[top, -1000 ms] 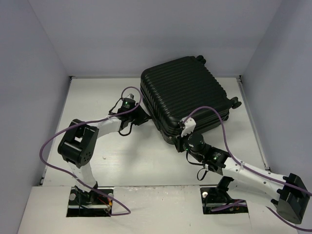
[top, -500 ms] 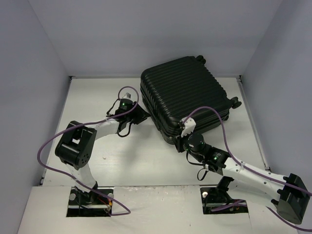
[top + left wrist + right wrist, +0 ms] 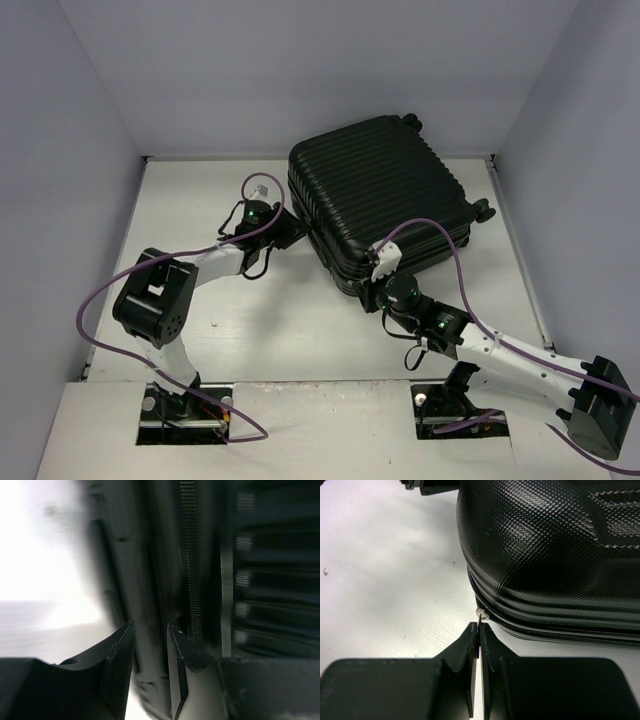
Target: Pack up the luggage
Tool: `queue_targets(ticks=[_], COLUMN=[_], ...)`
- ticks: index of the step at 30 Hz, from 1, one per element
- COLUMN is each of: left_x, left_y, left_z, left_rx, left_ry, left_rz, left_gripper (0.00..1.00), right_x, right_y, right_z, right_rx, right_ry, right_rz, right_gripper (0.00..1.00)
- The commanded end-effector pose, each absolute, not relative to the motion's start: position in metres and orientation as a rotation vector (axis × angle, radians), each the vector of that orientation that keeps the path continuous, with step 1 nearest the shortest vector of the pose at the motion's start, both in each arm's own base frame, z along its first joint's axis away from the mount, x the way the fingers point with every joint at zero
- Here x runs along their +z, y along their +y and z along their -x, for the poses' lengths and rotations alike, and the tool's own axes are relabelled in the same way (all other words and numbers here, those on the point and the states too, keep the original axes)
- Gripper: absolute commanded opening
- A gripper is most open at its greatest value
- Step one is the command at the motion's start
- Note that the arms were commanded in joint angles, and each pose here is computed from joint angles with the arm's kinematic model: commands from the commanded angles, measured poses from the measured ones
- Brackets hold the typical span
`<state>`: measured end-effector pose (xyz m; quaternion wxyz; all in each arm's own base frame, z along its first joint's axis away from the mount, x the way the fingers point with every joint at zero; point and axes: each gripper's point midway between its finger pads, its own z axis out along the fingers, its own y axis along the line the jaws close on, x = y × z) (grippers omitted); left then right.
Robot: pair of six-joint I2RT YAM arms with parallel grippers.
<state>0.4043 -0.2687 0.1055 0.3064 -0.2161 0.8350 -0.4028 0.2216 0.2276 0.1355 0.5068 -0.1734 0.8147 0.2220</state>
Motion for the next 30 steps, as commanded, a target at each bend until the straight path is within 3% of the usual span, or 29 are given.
queue_targets(ticks=[1,9,21,27,30], left_x=[0.187,0.192,0.106,0.107,0.111], left_y=[-0.290,-0.291,-0.292,-0.305,-0.313], left_z=[-0.417,-0.420,-0.421,-0.430,-0.429], left_rx=[-1.274,-1.247,-1.144,-1.150,-1.171], left_ry=[1.963,1.993,2.200,2.195,2.185], left_rz=[0.464,0.449,0.555,0.513,0.491], left_gripper=[0.26,0.27,0.25,0.05,0.01], right_x=[0.171,0.173,0.177,0.185,0.191], right_y=[0.250,0.250,0.261,0.272,0.282], right_z=[-0.220,-0.221,-0.222,-0.227,-0.227], right_rx=[0.660,0.653,0.667,0.656,0.659], right_ry=[1.864,1.862,1.852,1.820,1.796], right_rz=[0.416,0.414,0.449,0.467,0.481], right_gripper=[0.00,0.00,0.00,0.00,0.00])
